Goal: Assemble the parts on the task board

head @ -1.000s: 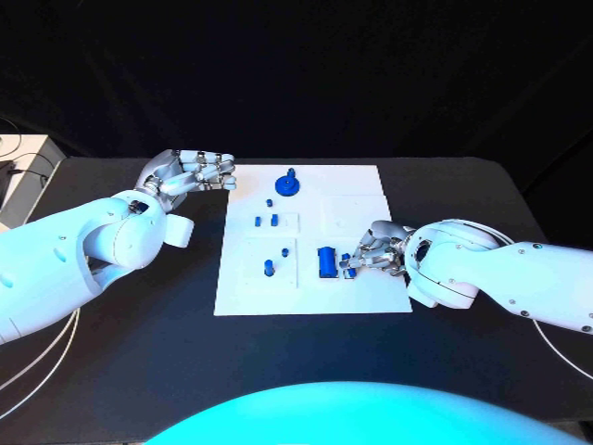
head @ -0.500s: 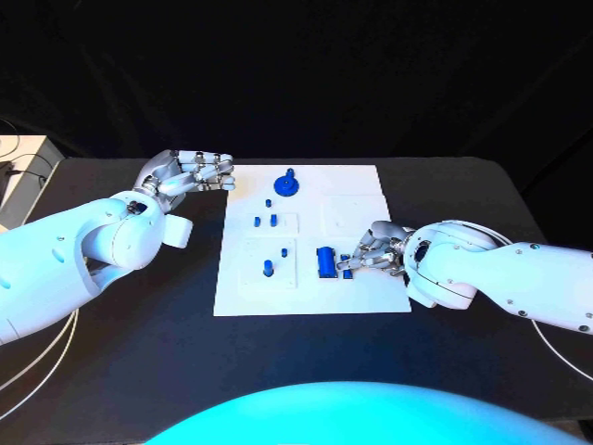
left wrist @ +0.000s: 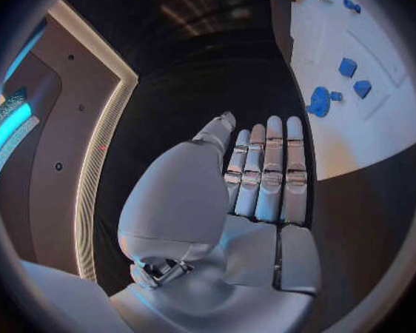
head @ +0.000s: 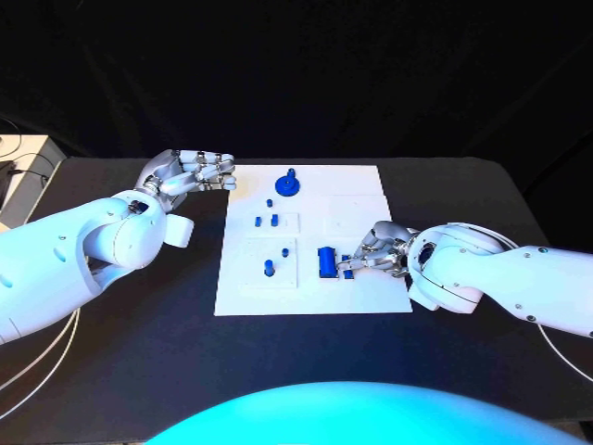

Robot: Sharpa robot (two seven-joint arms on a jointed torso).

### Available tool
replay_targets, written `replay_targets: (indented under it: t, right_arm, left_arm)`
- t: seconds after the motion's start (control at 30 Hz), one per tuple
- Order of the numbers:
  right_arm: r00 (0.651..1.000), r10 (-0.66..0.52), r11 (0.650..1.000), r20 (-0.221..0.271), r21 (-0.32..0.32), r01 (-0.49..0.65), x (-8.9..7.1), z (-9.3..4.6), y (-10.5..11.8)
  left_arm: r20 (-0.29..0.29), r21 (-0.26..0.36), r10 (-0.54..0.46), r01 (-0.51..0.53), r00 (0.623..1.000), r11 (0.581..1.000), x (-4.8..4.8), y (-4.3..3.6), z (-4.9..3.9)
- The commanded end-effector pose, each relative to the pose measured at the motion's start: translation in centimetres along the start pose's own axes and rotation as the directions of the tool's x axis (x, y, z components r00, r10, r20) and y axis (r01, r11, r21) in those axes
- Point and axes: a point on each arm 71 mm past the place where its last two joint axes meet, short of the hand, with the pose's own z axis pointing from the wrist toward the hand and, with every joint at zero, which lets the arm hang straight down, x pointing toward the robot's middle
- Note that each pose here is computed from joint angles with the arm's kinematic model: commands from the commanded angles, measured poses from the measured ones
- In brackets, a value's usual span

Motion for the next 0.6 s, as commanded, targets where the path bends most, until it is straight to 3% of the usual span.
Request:
replay_targets:
  t: [0.03, 0.6]
  right_arm:
    - [1.000, 0.004, 1.000, 0.003, -0.027, -0.004, 0.0, -0.2, 0.0]
    - [0.999, -0.043, 0.998, -0.033, -0.053, 0.041, 0.1, -1.2, -1.1]
  left_arm:
    - [-0.012, 0.007, -0.010, 0.011, 1.000, 1.000, 0.20, -0.08, 0.05]
    - [-0.016, 0.007, -0.013, 0.013, 1.000, 1.000, 0.35, 0.01, 0.17]
